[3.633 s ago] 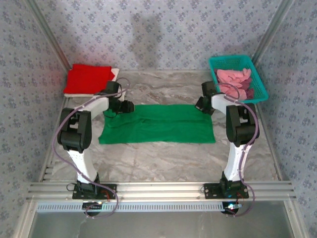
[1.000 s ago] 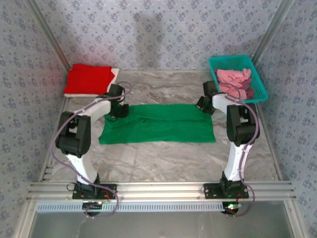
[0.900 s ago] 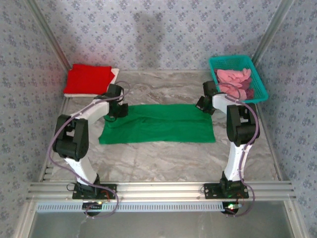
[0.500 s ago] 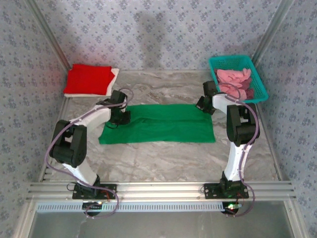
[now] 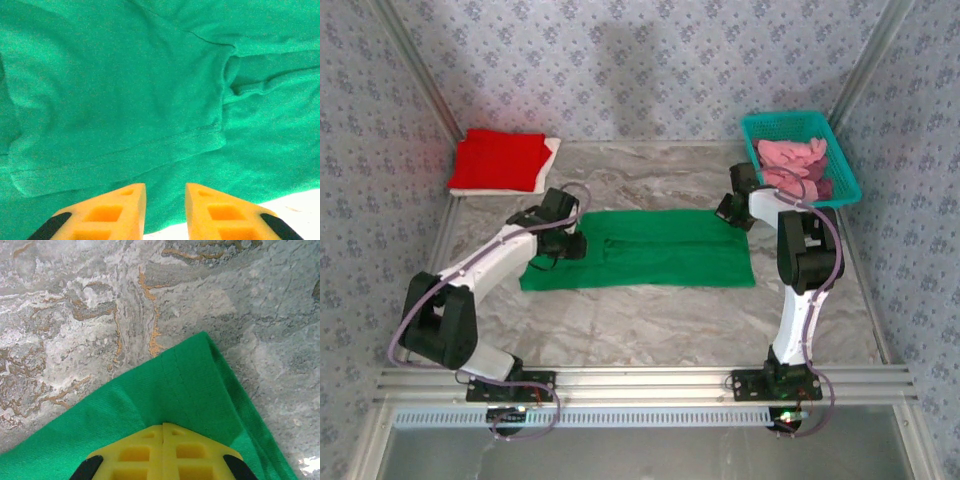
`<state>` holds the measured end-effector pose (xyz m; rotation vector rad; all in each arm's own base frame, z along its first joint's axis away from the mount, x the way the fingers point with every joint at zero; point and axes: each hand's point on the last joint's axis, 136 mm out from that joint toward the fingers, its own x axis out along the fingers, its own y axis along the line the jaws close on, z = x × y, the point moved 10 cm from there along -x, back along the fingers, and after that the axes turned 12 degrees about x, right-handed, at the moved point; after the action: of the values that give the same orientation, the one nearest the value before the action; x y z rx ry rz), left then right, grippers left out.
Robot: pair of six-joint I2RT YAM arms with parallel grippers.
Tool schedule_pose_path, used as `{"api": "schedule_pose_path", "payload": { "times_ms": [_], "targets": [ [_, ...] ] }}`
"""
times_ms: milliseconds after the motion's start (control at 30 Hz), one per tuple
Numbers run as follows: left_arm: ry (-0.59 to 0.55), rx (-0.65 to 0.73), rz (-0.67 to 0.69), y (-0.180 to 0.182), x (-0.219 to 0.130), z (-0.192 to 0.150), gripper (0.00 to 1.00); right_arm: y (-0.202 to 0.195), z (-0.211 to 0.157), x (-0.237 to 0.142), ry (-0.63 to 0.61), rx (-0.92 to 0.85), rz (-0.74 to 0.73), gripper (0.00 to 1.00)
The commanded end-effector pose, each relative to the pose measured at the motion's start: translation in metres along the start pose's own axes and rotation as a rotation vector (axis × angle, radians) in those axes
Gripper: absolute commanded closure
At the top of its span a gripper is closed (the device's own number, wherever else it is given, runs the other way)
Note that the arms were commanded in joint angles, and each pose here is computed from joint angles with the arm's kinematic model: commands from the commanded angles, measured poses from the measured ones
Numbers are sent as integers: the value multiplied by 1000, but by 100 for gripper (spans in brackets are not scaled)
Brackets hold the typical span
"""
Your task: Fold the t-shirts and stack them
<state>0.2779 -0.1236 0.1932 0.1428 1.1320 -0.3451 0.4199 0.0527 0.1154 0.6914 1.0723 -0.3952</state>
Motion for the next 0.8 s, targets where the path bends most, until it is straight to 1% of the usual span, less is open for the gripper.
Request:
{"api": "schedule_pose_path", "payload": {
  "times_ms": [0,100,200,267,300,367,533,633,767],
  "targets": [
    [-48,-10,-26,10,3,18,73,-12,0,9,25,4,-62,100],
    [-93,-26,-28,21,13,44,77,-11,0,6,24,0,-53,100],
    [-184,-93,-74,38,25,70,77,-3,1,-6,11,-22,-31,100],
    [-188,-139,-106,47,37,82,80,5,1,-15,10,-34,-26,100],
    [-169,-159,-116,51,47,85,83,10,1,-20,6,-78,-25,100],
    [-140,-201,-102,58,62,84,85,17,-1,-32,-14,-110,-27,100],
    [-82,-334,-86,75,91,62,87,33,-9,-56,-57,-199,-28,100],
    [-58,-393,-75,85,99,51,90,42,-17,-55,-43,-250,-46,100],
    [-44,-443,-60,98,103,42,92,43,-24,-41,8,-268,-66,100]
  ]
}}
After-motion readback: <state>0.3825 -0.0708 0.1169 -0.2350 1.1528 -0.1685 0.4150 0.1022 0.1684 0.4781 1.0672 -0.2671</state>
